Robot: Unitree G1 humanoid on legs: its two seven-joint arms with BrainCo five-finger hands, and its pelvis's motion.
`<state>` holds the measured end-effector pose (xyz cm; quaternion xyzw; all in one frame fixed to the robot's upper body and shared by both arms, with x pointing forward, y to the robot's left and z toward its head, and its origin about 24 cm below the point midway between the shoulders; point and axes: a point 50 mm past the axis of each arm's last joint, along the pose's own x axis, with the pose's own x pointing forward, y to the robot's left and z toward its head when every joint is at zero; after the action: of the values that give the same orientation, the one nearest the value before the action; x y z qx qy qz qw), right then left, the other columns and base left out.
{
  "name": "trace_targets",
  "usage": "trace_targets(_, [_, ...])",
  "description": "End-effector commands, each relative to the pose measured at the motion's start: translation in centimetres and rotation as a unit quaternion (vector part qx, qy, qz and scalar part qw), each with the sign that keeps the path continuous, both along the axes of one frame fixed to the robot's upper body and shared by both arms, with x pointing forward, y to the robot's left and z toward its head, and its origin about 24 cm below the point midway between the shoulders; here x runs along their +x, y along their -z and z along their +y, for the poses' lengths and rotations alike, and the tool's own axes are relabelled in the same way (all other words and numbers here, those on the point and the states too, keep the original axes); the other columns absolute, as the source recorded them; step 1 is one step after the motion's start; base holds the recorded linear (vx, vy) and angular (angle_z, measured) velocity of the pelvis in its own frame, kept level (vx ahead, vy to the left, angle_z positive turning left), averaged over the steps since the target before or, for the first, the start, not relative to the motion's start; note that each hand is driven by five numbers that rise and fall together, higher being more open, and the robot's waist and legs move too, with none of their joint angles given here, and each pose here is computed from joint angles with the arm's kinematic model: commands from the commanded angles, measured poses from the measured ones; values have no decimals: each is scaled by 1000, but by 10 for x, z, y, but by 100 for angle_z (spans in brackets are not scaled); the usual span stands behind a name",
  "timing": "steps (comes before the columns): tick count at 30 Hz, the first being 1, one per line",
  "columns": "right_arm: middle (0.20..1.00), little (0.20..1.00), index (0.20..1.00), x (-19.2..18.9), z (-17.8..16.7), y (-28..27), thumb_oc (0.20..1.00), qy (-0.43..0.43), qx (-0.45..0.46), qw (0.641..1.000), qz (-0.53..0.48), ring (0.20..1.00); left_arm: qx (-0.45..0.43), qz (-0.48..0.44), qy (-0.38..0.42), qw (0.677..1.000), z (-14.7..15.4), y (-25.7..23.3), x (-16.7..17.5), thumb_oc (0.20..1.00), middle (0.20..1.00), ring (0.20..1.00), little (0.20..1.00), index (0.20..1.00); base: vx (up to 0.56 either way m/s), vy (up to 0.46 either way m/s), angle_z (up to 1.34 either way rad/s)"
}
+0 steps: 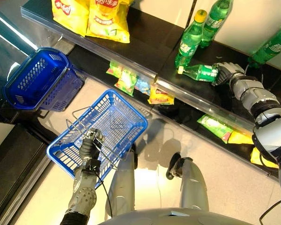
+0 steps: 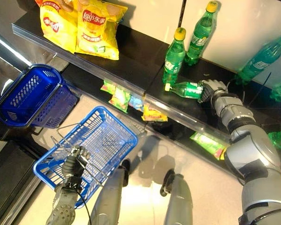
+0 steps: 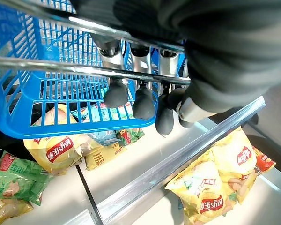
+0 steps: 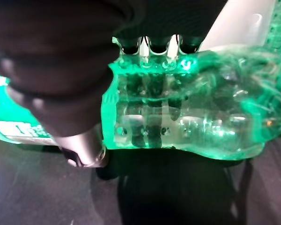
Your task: Pick up the snacks into the basket
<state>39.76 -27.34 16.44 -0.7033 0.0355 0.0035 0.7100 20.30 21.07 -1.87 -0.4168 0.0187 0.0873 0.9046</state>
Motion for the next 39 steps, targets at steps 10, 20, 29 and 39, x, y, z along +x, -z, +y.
trace_targets(10, [200,200,200,-14,-20,6,200,-23,-84,995,50,200,18,-116,9,993,1,-39,11,200,200,200,200,200,0,0,0])
trace_targets(20, [200,200,200,-35,-3,-13,200,-140,-31,989,23,200,28,-126,-16,991,8,-43,13,200,200,200,200,200,16,3,0])
trace_targets(29, [200,200,200,-79,-5,-33,200,-212,4,977,2,200,39,-150,-25,988,12,-52,11,200,200,200,200,200,25,-1,-5])
trace_targets(39, [200,200,200,-103,17,-49,200,-283,88,954,-43,200,41,-149,-31,988,14,-51,7,200,200,200,200,200,2,-2,-3])
